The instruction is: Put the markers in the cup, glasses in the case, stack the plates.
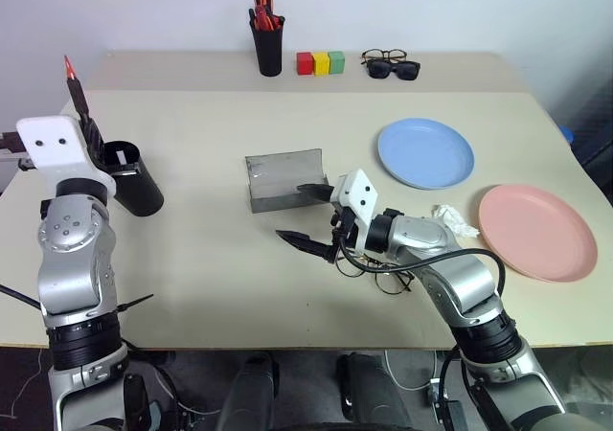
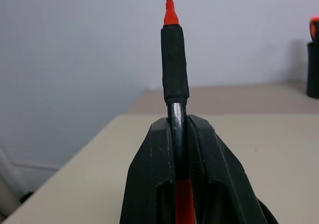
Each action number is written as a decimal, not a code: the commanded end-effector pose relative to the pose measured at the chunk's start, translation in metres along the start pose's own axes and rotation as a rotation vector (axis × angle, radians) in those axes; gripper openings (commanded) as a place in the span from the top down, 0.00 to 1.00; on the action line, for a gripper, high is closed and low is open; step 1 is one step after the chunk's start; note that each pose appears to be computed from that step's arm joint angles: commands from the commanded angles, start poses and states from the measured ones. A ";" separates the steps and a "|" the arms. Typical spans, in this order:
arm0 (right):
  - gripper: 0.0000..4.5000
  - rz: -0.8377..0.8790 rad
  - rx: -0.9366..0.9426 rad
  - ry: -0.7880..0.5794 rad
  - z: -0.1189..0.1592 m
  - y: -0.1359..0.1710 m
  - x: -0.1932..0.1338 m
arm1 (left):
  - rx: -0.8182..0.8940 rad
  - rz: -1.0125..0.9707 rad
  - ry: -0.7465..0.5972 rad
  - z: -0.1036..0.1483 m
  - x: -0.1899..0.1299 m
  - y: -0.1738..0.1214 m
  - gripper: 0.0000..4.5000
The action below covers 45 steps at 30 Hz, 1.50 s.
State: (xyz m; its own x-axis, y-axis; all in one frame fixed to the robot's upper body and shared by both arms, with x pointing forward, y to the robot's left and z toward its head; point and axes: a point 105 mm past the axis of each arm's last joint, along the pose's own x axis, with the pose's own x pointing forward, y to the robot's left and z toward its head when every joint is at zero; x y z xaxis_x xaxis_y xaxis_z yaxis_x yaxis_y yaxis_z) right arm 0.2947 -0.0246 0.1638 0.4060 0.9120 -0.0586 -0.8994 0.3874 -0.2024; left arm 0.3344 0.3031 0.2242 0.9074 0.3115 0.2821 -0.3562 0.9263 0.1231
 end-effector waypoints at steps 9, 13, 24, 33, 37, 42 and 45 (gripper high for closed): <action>0.00 -0.001 -0.035 -0.041 0.012 0.001 0.000 | -0.002 0.045 -0.010 -0.001 0.001 0.006 0.42; 0.00 -0.004 -0.034 -0.039 0.011 0.001 0.000 | -0.014 0.040 -0.021 0.001 0.001 0.005 0.42; 0.00 -0.061 -0.066 0.005 0.011 -0.021 -0.020 | -0.042 -0.785 0.006 0.043 -0.029 -0.132 0.00; 0.00 -0.108 -0.117 0.132 0.005 -0.041 -0.063 | 0.089 -1.273 0.436 -0.041 -0.051 -0.203 0.00; 0.00 -0.181 -0.129 0.153 0.006 -0.045 -0.078 | 0.151 -1.412 0.501 -0.055 -0.056 -0.212 0.12; 0.00 -0.226 -0.116 0.172 0.003 -0.041 -0.088 | 0.209 -1.472 0.481 -0.056 -0.055 -0.212 0.63; 0.00 -0.243 -0.109 0.182 0.002 -0.040 -0.091 | 0.256 -1.526 0.423 -0.053 -0.057 -0.213 0.93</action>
State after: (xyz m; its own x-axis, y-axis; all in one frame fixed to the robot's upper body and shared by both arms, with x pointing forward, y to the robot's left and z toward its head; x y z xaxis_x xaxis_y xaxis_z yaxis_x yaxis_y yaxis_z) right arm 0.2971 -0.1227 0.1636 0.6272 0.7502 -0.2095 -0.7721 0.5634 -0.2940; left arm 0.3689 0.1035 0.1168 0.4156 -0.7385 -0.5309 0.8992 0.4212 0.1181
